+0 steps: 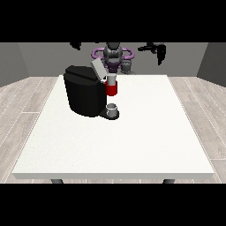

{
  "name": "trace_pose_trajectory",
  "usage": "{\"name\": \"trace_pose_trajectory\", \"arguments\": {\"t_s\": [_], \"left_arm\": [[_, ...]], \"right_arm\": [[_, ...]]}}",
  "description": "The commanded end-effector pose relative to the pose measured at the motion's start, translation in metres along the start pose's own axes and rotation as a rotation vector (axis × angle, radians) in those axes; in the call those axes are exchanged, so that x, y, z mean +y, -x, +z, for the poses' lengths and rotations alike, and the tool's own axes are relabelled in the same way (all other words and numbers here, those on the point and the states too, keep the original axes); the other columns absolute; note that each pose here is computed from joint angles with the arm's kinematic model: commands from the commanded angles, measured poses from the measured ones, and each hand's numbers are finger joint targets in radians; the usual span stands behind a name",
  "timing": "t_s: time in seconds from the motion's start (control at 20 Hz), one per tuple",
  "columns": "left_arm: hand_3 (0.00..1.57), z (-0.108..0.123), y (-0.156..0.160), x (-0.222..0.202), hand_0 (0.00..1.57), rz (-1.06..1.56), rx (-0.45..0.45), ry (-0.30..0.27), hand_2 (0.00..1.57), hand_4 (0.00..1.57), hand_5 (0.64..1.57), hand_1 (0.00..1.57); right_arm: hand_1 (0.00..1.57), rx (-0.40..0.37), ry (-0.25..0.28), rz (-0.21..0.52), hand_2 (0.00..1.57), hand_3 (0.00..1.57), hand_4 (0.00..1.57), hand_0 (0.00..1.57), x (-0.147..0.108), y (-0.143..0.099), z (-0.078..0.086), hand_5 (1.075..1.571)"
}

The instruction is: Insert the coffee pod into the coffee machine and close the lid

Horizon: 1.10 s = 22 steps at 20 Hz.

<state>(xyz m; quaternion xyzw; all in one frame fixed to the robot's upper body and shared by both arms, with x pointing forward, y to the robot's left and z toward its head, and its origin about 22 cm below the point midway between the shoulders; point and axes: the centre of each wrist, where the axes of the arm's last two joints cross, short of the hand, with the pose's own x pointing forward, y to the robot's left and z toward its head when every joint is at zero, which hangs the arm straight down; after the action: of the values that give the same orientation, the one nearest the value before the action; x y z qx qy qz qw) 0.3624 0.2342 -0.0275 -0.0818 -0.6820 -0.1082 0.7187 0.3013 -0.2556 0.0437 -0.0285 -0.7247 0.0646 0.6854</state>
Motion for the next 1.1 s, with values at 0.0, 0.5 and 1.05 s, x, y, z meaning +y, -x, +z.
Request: {"name": "trace_pose_trajectory", "arguments": {"t_s": [0.0, 0.5, 1.05], "left_arm": [[0.00, 0.009, -0.005, 0.000, 0.00, 0.006, -0.066, -0.021, 0.00, 0.00, 1.571, 0.00], [0.00, 0.033, -0.024, 0.006, 0.00, 0.052, -0.063, -0.055, 0.00, 0.00, 1.571, 0.00], [0.00, 0.058, -0.036, -0.003, 0.00, -0.009, -0.127, -0.092, 0.00, 0.00, 1.571, 0.00]], "right_arm": [[0.00, -0.053, -0.026, 0.023, 0.00, 0.00, 0.00, 0.00, 0.018, -0.009, -0.014, 1.571], [0.00, 0.030, -0.007, -0.055, 0.00, 0.00, 0.00, 0.00, -0.003, 0.006, -0.030, 1.571], [0.00, -0.038, -0.063, -0.011, 0.00, 0.00, 0.00, 0.00, 0.016, -0.001, -0.063, 1.571]]}}
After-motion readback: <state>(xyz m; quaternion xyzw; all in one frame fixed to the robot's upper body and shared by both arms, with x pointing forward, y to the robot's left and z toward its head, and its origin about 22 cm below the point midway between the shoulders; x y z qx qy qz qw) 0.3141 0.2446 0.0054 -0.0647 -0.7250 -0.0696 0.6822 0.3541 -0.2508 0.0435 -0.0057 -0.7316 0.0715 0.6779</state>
